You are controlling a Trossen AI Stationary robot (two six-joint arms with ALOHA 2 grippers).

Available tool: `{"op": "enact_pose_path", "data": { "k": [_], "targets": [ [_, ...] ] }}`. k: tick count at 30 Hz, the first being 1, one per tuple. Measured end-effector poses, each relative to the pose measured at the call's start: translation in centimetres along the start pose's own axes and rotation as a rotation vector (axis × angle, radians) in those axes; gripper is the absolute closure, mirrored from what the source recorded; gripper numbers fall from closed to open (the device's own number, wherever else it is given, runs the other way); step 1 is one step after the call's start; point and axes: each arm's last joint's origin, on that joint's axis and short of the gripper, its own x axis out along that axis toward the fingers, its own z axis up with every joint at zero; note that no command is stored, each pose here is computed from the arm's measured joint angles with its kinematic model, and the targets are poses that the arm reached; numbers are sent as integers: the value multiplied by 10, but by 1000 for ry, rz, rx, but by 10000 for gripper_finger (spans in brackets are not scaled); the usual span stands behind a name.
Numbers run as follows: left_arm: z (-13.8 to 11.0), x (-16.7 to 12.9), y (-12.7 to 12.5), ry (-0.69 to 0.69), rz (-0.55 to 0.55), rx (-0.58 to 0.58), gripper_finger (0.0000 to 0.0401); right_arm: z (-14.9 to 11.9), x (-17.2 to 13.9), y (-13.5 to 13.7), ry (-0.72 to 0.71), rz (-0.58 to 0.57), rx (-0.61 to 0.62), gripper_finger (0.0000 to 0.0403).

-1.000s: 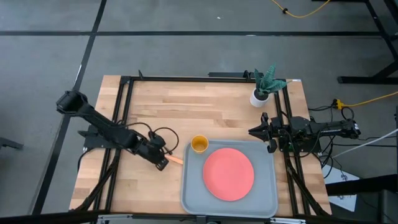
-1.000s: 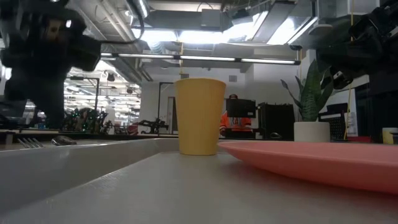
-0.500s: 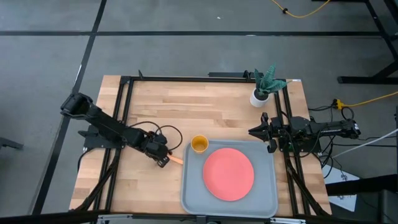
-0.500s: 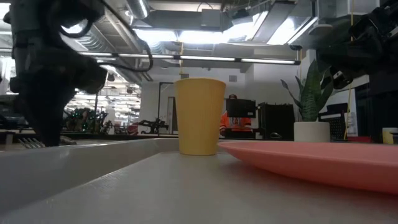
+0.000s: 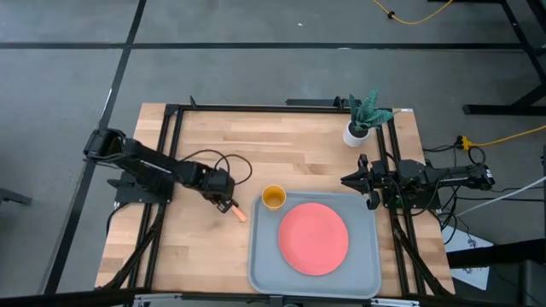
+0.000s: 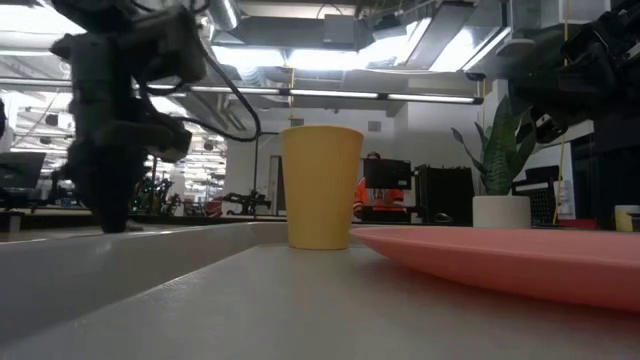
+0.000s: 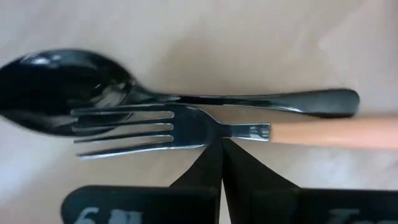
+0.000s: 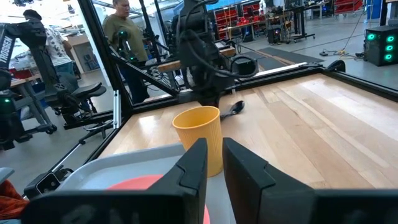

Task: Pick and place plate/cup/fork/spoon on tray
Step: Move the orange fork and black spoon to the middle of the table

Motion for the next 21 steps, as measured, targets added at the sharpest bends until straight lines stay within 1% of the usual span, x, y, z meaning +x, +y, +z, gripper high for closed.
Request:
{"op": "enact_pose_path", "data": {
  "k": [4,9,13,18,21],
  "targets": [
    [12,1,9,-12,13,5,401,0,0,0,0,0,0,347],
    [26,1,20,-28,22,-16,401,0,0,0,0,0,0,347],
    [37,1,23,-60,-6,-39,401,0,0,0,0,0,0,347],
    [45,0,21,-81,-92,-45,401,0,0,0,0,1,3,347],
    [46,1,21,-86,-96,-49,401,0,0,0,0,1,3,347]
  ]
}}
